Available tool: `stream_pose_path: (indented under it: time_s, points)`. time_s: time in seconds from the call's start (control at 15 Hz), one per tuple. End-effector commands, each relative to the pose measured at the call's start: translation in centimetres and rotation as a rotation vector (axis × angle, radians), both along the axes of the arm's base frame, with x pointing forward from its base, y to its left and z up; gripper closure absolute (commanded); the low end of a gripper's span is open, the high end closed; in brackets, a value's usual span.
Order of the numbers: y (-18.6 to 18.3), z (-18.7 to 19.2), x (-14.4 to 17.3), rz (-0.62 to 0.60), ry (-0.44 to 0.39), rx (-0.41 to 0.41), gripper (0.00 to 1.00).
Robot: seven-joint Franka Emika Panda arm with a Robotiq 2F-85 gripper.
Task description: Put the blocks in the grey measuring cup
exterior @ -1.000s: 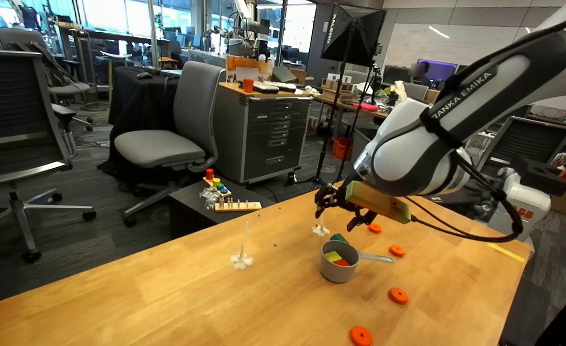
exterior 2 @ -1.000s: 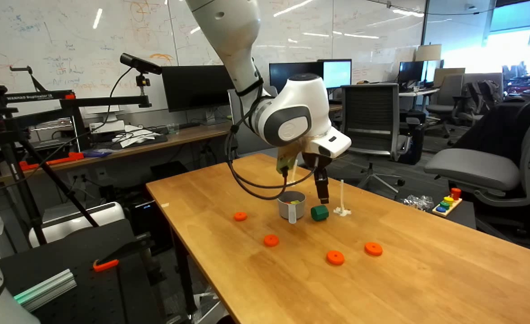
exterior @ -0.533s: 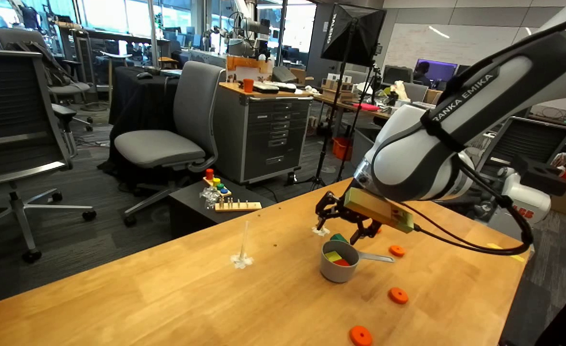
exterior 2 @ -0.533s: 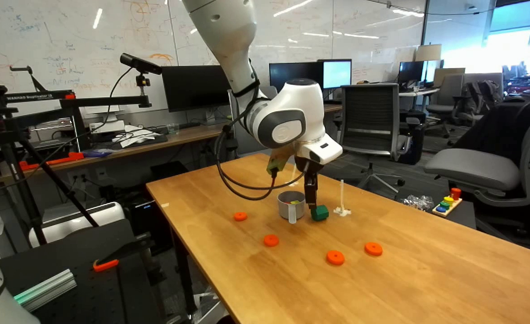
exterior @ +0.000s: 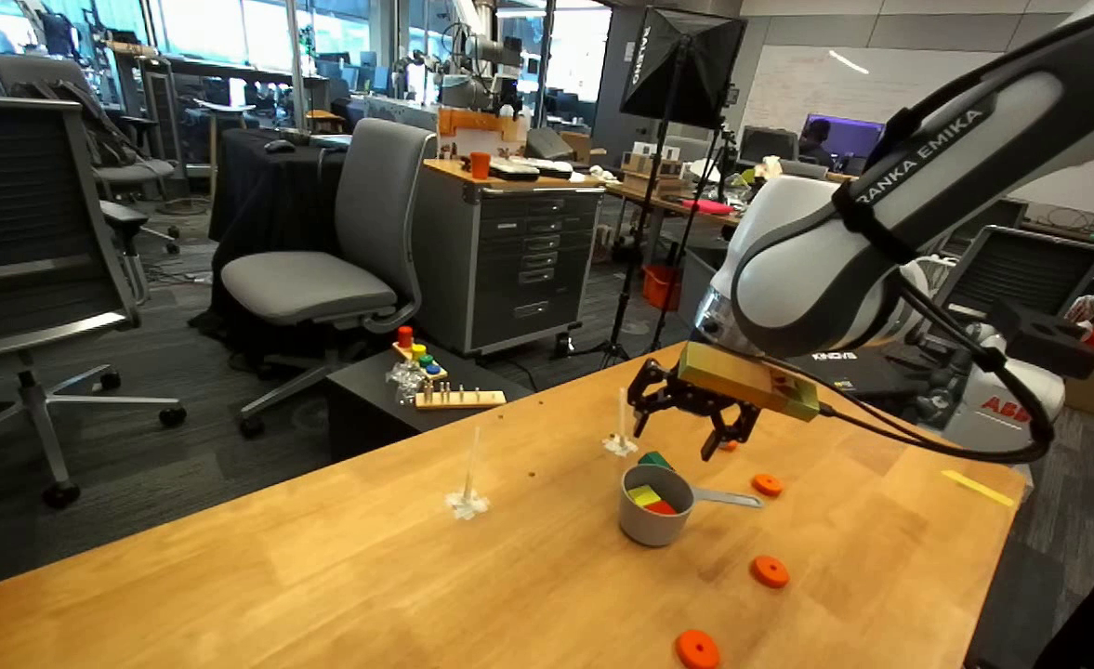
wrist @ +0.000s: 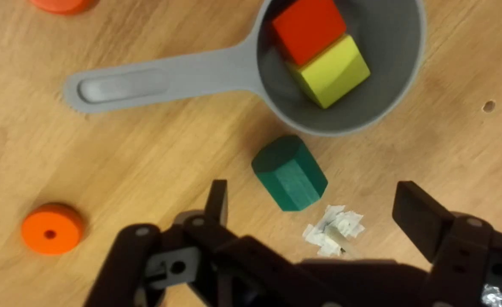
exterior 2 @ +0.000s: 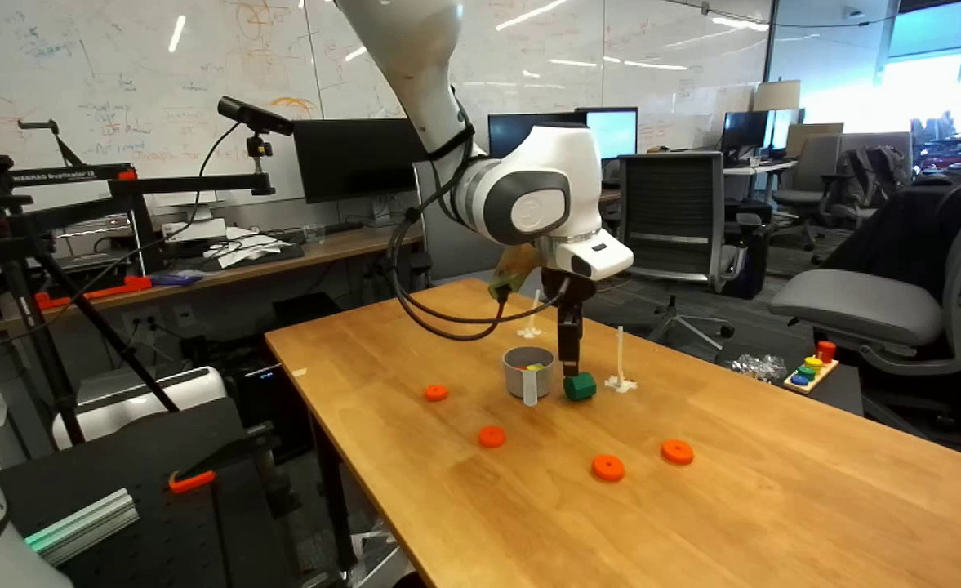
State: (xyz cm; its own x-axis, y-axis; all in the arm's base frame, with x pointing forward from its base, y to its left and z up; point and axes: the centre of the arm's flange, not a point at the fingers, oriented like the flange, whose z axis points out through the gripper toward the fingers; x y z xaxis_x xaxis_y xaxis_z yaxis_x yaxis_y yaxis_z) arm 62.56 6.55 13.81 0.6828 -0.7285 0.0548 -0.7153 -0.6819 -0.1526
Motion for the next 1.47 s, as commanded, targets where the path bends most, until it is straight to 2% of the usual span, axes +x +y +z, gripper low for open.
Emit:
stream_pose_path:
  time_s: [0.0,0.2,0.27,0.4,0.6,0.73,1.0,1.4]
  points:
    - [-0.5,2.0,0.9,0.042,-0.047,-0.064,0.00]
    - [-0.2,1.8,1.6,0.158,0.034,-0.038,0.00]
    - [-0.1,1.9,1.7,0.183,0.049,-0.051,0.00]
    - [0.3,2.2,1.8,0.271,0.138,-0.022,0.00]
    - [0.4,2.4,1.9,0.299,0.191,-0.039,0.00]
    - [0.1,2.4,2.1,0.309,0.193,-0.078,0.00]
    - [-0.9,2.0,3.3,0.332,0.134,-0.148,0.00]
    - [-0.6,-1.8,5.4,0.356,0.102,-0.164,0.00]
